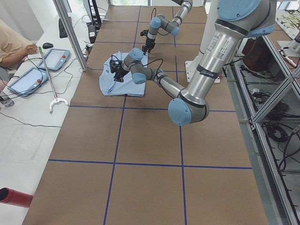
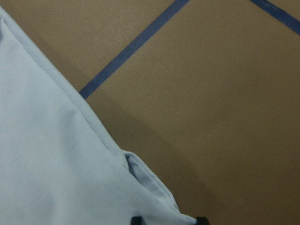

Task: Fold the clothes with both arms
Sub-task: 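Move the right gripper to the folded shirt's side edge and grasp it, then drag the shirt toward the robot with the right gripper while the left gripper withdraws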

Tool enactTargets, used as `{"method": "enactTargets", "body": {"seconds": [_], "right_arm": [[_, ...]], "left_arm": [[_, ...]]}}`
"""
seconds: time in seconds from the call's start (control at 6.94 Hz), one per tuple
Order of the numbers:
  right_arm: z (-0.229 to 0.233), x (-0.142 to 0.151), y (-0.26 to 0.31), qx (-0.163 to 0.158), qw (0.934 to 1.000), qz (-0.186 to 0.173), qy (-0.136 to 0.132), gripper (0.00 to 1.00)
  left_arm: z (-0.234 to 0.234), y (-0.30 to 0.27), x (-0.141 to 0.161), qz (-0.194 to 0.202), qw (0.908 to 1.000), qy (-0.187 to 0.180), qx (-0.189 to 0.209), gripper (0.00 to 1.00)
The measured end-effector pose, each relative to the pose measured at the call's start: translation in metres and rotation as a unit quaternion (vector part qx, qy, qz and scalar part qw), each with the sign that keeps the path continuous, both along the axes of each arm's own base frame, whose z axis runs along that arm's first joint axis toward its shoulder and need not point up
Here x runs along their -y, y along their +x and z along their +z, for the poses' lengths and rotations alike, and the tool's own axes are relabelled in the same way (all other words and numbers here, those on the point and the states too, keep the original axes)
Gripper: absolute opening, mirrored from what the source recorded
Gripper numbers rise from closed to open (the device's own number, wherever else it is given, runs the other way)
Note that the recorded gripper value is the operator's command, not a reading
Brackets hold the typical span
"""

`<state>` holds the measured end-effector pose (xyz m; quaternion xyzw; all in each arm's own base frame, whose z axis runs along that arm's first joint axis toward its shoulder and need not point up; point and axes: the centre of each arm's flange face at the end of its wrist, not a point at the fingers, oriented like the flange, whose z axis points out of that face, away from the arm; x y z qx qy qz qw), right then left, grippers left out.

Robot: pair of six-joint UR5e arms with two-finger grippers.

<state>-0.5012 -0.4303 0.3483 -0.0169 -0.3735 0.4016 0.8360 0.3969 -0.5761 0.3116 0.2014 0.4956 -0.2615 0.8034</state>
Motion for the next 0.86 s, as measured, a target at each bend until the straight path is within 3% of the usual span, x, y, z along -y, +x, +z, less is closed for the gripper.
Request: {"method": "enactTargets", "body": {"seconds": [0.29,0.58,0.86], "right_arm": [[-0.001,-0.001,0.003,0.002,1.0000,-0.002,0.000,0.00],[-0.026,-0.015,0.019,0.033,0.9994,-0.014,-0.001,0.00],[-0.045,-0.071,0.048,0.054,0.9967,-0.056,-0.023,0.00]], "left_arm": [[-0.003,-0.001,-0.001,0.000,1.0000,0.002,-0.002,0.29],[-0.007,-0.004,-0.003,-0.001,1.0000,0.005,-0.005,0.29],[-0.019,-0.009,-0.008,0.000,0.9998,0.013,-0.015,0.29]]}}
